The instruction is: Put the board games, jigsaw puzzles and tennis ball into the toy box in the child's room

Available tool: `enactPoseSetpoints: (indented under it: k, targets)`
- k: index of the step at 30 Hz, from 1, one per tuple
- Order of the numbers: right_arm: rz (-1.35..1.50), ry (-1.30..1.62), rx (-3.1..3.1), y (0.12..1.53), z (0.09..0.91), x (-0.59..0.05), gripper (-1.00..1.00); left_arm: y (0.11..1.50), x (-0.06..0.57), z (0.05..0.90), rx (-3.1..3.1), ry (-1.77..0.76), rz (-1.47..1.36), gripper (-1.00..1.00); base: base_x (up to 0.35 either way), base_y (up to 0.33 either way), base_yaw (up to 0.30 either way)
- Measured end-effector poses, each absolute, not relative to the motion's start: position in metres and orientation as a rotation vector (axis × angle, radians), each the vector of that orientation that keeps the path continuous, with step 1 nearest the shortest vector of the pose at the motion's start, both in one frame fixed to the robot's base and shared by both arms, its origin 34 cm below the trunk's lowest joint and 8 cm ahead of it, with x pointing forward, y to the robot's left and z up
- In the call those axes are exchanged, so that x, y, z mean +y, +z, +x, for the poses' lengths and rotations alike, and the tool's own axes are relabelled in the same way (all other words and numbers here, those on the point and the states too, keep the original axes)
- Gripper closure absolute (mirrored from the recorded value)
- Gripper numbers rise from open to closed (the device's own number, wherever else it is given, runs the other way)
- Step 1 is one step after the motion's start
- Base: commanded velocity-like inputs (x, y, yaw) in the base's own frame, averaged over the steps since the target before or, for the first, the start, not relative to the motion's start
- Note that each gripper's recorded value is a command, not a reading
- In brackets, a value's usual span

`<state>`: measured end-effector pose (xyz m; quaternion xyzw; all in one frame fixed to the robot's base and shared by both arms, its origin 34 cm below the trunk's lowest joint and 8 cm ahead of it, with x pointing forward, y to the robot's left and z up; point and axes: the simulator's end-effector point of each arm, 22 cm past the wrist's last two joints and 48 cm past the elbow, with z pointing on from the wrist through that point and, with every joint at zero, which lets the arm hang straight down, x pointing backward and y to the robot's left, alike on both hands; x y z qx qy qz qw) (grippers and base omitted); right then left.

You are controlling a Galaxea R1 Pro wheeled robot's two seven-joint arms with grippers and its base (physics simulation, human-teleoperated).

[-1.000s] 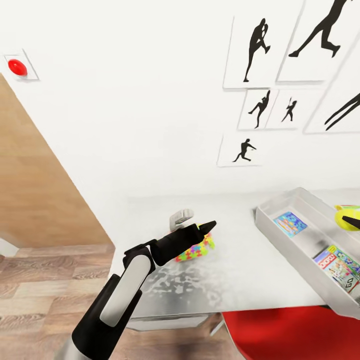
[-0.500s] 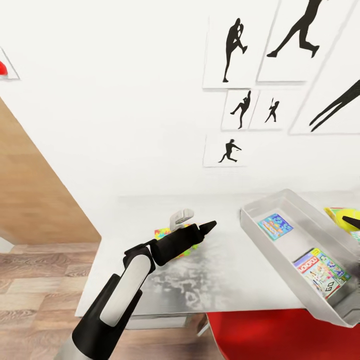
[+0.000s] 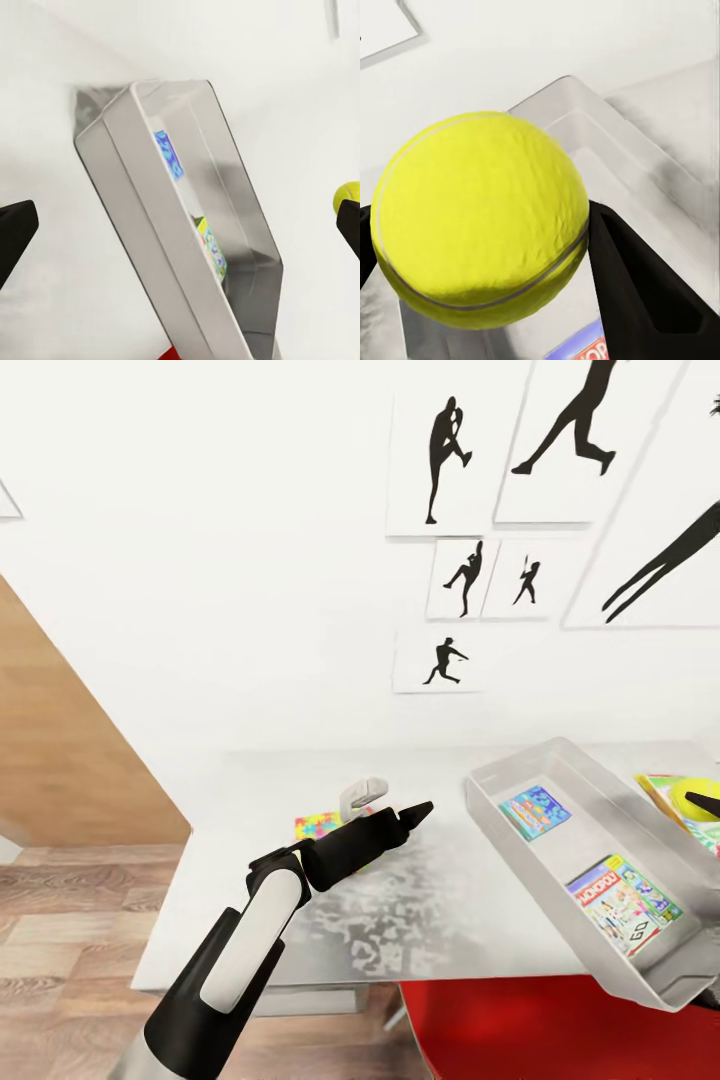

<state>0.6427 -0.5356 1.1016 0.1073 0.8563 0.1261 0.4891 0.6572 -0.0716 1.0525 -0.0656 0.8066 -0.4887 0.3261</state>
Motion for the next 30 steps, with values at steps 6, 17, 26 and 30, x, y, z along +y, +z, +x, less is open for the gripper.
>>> enactPoseSetpoints:
  k: [6,17,26,30]
  targets:
    - [0.261,0.306,2.081,1.1018,0.6423,-0.5357,1.00,1.0531,-0.0718,0.6570,2.111,-1.285,-0.171,-1.00,-0.023,-0.108,0.000]
    - [0.260,0.305,2.080,1.1020,0.6414,-0.5358,1.00,1.0531,-0.0713,0.6567,2.110,-1.285,-0.170,-1.00,-0.003,-0.015,-0.011]
    - [0.258,0.309,2.081,1.1014,0.6413,-0.5346,1.00,1.0524,-0.0692,0.6573,2.108,-1.283,-0.173,-1.00,0.000,-0.073,-0.002]
    - [0.257,0.310,2.082,1.1011,0.6415,-0.5340,1.00,1.0523,-0.0691,0.6574,2.108,-1.283,-0.174,-1.00,0.000,-0.193,0.000]
